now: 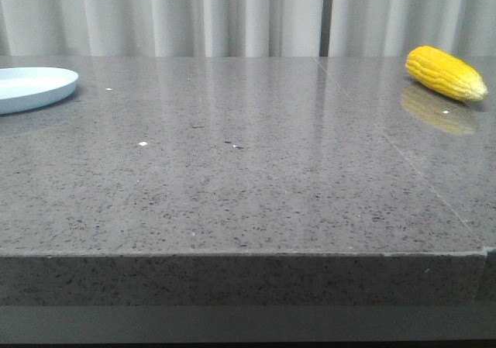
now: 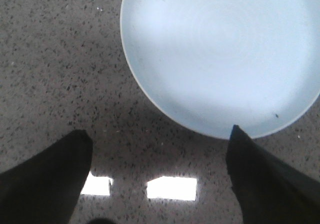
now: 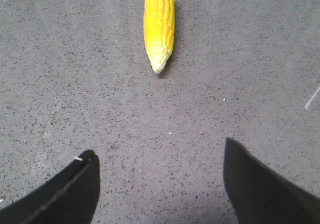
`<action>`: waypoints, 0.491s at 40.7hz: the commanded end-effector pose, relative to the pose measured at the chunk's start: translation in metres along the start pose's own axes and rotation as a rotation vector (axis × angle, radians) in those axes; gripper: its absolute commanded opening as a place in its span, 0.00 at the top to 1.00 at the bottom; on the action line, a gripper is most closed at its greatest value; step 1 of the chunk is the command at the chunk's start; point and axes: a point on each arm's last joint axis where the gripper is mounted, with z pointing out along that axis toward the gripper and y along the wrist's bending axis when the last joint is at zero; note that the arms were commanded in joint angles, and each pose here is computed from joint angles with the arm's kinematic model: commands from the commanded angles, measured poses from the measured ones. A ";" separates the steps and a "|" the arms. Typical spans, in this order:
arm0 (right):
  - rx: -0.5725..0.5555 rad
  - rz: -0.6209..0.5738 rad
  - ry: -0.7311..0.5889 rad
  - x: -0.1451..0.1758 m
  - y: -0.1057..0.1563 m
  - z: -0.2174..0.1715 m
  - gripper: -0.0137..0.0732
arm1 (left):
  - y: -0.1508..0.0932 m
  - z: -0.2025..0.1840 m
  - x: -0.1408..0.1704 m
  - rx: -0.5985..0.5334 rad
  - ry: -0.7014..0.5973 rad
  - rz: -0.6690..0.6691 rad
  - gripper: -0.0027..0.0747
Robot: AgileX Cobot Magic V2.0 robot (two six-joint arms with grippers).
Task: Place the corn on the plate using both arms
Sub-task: 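Lower the left gripper to the rim of the pale blue plate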
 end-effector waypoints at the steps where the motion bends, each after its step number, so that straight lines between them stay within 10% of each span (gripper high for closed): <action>1: 0.000 -0.022 -0.106 -0.016 0.000 -0.004 0.22 | -0.001 -0.010 -0.021 0.016 -0.126 -0.009 0.26; 20: 0.000 -0.022 -0.106 -0.016 0.000 -0.004 0.22 | 0.015 0.041 -0.051 0.012 -0.108 -0.020 0.26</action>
